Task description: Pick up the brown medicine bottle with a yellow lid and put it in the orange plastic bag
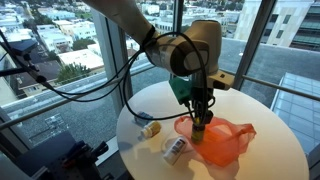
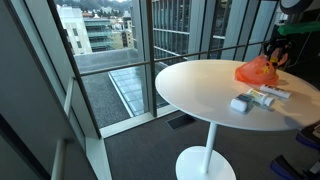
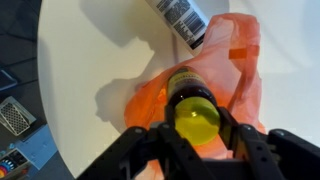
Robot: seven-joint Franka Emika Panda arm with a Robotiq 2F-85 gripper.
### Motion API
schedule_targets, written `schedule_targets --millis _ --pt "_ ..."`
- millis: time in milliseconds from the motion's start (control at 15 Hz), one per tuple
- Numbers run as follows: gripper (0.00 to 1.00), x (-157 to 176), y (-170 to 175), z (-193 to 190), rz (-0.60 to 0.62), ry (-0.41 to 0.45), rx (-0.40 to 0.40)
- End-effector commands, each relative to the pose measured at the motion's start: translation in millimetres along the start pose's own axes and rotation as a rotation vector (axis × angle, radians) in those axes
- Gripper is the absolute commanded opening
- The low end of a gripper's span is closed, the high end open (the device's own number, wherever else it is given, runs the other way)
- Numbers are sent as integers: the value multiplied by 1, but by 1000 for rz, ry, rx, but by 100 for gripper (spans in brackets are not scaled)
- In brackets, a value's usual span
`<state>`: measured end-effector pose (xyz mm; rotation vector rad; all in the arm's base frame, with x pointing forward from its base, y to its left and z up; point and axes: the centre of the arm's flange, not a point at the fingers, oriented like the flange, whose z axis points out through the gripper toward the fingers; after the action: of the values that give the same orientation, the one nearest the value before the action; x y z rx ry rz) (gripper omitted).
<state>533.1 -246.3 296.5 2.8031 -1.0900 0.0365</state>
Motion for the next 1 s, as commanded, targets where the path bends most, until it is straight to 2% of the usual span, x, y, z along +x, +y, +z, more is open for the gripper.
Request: schedule_targets --millis 0,267,467,933 --pt "20 -40 19 -5 -8 -41 11" --pt "20 -72 35 -3 11 -68 12" --pt "20 -82 45 -3 21 -73 12" --pt "20 -60 57 -15 51 -27 41"
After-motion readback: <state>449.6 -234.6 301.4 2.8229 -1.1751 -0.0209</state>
